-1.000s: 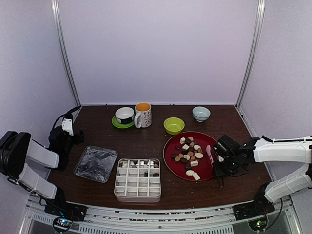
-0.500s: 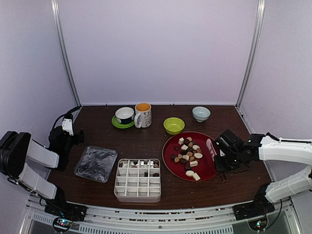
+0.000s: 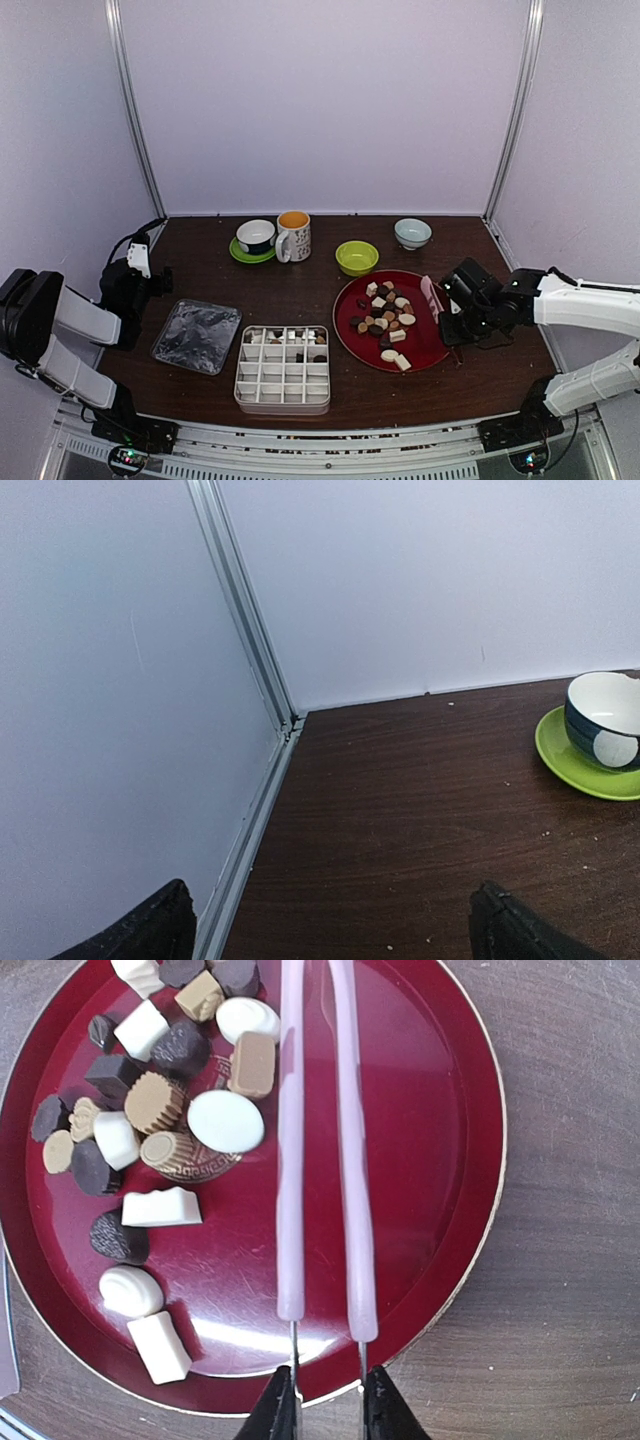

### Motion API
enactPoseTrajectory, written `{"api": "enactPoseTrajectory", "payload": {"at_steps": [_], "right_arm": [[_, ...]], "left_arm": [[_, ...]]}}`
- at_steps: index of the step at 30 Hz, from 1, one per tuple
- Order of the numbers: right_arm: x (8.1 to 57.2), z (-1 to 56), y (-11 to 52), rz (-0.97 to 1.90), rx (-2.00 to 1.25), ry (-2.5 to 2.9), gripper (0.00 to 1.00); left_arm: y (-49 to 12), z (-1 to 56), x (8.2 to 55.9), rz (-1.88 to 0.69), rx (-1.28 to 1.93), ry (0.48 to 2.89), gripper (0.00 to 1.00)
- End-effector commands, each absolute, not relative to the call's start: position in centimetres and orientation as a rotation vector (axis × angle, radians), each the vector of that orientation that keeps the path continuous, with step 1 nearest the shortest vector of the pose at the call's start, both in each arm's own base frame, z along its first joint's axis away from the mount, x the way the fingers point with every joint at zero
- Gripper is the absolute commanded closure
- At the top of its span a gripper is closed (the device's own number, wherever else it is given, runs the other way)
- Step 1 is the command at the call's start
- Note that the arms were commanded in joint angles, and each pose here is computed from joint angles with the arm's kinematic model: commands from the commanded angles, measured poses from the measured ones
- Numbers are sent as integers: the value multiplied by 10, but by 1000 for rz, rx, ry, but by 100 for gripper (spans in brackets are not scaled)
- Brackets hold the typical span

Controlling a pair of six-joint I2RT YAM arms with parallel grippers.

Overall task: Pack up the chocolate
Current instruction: Pick up the clamp from the plate.

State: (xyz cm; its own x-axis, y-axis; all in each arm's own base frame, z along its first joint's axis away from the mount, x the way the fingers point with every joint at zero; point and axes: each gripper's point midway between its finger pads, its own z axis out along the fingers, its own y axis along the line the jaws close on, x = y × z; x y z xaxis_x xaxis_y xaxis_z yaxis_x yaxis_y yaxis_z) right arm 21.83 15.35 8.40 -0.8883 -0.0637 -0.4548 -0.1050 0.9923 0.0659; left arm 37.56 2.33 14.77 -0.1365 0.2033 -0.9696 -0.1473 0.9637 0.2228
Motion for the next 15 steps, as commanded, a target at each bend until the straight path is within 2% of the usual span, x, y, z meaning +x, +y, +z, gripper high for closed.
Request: {"api": "enactPoseTrajectory", "payload": {"at_steps": [1, 15], "right_arm": [[228, 101, 154, 108, -119, 2606, 77], [229, 104, 156, 120, -129, 2602, 77]], "left_arm": [[27, 161, 379, 311, 23, 1638, 2], [28, 161, 379, 311, 23, 1638, 2]]}}
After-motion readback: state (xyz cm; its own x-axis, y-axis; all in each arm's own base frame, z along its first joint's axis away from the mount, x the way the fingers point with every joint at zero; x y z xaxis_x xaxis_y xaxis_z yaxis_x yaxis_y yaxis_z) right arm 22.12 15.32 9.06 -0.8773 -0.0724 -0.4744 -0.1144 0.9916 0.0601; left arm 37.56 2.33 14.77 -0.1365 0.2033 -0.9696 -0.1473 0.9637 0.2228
